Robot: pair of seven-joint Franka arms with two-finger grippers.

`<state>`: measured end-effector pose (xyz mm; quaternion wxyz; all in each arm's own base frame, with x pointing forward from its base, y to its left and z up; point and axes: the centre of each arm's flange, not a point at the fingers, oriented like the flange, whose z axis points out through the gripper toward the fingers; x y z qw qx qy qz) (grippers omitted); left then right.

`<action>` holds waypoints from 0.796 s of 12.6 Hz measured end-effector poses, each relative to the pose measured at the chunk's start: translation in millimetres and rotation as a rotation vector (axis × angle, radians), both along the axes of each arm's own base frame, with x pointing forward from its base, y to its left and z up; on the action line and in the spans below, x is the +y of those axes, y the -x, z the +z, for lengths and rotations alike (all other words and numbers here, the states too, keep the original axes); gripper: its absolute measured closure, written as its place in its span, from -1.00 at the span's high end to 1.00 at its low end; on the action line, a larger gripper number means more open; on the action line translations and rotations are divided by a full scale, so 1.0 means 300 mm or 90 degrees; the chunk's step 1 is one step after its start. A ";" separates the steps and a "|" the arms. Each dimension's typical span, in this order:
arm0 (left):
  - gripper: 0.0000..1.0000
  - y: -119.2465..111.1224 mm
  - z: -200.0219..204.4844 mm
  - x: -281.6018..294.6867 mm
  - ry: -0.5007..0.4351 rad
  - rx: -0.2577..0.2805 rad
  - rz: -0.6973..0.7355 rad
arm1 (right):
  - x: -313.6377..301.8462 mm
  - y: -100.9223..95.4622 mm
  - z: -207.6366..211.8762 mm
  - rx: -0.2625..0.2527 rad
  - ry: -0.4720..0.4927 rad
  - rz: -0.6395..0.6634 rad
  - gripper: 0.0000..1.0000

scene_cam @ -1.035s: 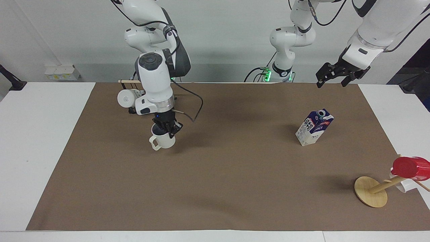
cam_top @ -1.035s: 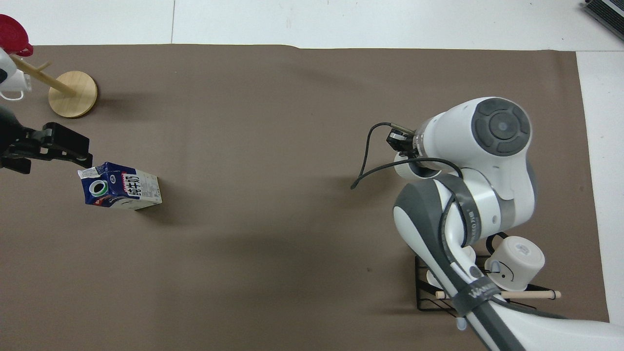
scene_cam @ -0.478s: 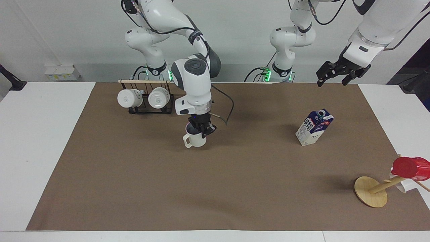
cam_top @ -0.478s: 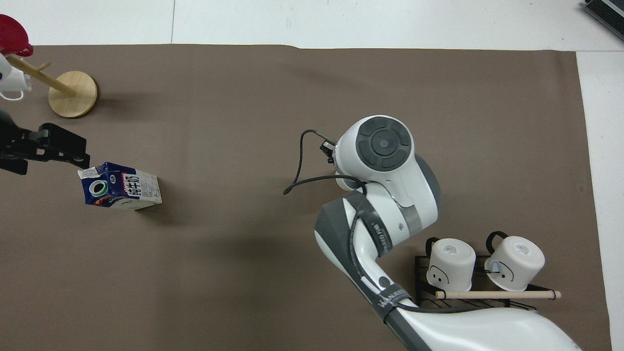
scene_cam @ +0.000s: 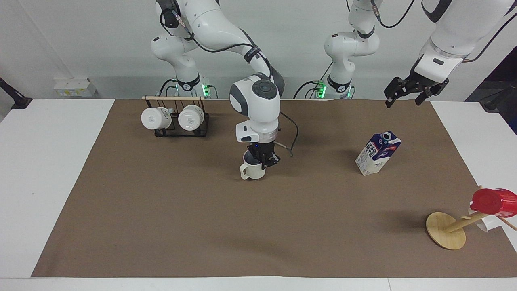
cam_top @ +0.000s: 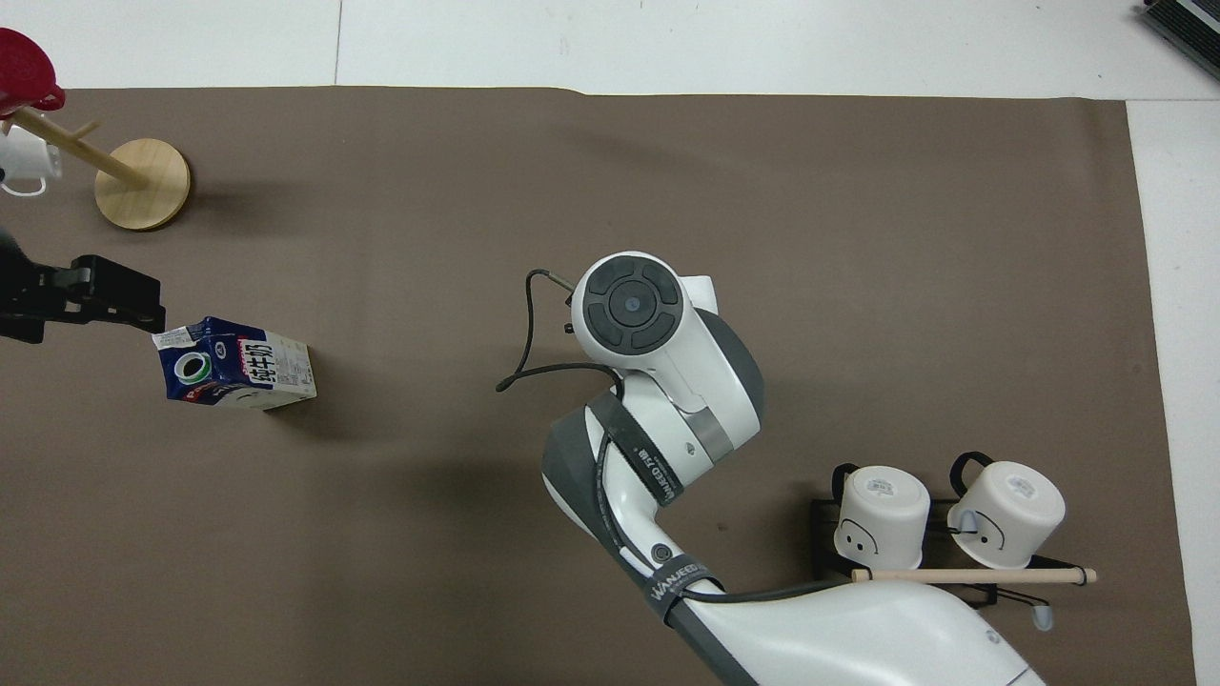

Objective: Place cup and milk on table

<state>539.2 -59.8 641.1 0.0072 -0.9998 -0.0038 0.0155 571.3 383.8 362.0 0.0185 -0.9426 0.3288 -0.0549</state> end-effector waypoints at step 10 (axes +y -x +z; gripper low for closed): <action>1.00 0.117 -0.403 0.045 -0.010 -0.082 -0.017 | 0.060 0.032 -0.039 0.001 0.006 0.019 -0.90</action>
